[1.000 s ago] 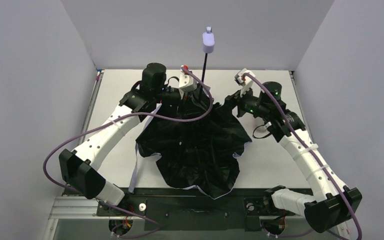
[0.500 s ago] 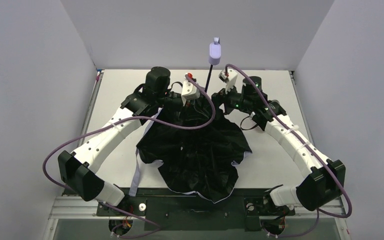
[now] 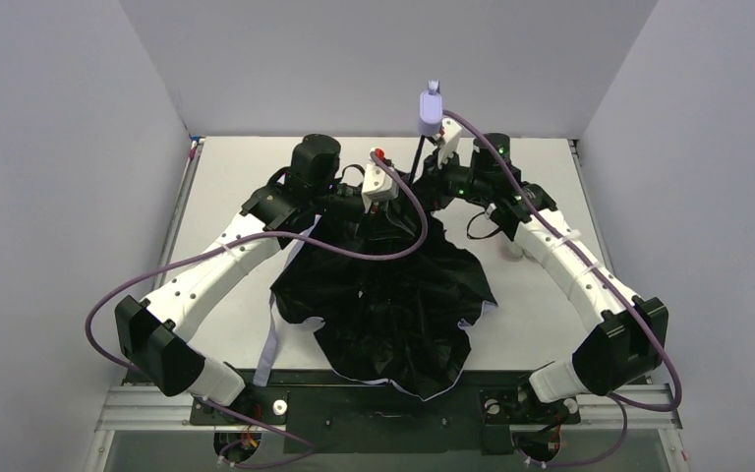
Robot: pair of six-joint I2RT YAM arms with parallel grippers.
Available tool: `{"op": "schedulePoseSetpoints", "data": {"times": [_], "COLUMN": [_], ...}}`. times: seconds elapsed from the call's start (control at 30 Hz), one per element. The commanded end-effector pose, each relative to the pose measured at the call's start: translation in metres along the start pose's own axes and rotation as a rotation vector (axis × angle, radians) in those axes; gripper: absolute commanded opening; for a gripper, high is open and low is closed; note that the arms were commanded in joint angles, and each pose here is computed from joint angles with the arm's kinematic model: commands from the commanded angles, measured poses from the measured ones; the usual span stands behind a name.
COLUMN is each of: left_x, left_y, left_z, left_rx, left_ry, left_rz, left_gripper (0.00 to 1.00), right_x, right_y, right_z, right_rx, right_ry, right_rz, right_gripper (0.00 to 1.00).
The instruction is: Open the umbrella
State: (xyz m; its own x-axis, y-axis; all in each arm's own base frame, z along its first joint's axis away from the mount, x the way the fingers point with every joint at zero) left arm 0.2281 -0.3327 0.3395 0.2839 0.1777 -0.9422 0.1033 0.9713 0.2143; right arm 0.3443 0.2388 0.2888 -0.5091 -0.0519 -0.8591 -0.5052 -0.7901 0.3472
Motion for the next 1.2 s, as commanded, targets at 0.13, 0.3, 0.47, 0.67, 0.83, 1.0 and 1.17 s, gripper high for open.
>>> {"op": "schedulePoseSetpoints", "data": {"times": [0.13,0.3,0.47,0.67,0.83,1.0,1.17], "left_x": [-0.027,-0.030,-0.034,-0.026,-0.014,-0.012,-0.019], "left_y": [0.010,0.010,0.012,0.015,0.019,0.015,0.021], "left_z": [-0.006,-0.007,-0.002,0.026,0.068,0.086,0.105], "left_rx": [-0.001,-0.002,-0.029,-0.207,-0.460,-0.527,-0.634], "left_ry": [-0.090,-0.100,-0.119,-0.114,-0.125,-0.124,-0.119], "left_rz": [-0.045,-0.047,-0.045,0.001,0.009,-0.009,-0.042], "left_gripper": [0.00,0.00,0.00,0.00,0.00,0.00,0.00], "right_x": [-0.057,-0.028,0.028,0.031,-0.016,-0.043,-0.029], "right_y": [0.053,0.054,0.045,0.055,0.063,0.071,0.061], "right_z": [-0.054,-0.083,-0.109,-0.144,-0.115,-0.061,-0.017], "right_rx": [0.191,0.249,0.310,0.438,0.348,0.189,0.077], "right_ry": [0.022,-0.019,0.056,0.065,-0.057,-0.139,-0.245], "right_rz": [-0.245,-0.173,0.012,0.038,-0.072,-0.187,-0.209], "right_gripper": [0.00,0.00,0.00,0.04,0.71,0.74,0.48]}}
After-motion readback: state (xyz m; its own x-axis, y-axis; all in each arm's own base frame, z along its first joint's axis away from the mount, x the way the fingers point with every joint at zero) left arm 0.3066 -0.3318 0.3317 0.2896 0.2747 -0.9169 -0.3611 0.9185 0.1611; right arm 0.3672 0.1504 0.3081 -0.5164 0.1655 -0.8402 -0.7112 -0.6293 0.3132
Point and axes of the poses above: each gripper's point midway between its finger pads, its own y axis back along the fingers, its own z axis along the line the jaws close on, x = y × z, the point moved 2 cm from there along y, back along the fingers, and after that the axes turned 14 degrees about -y, right-handed, at the moved point
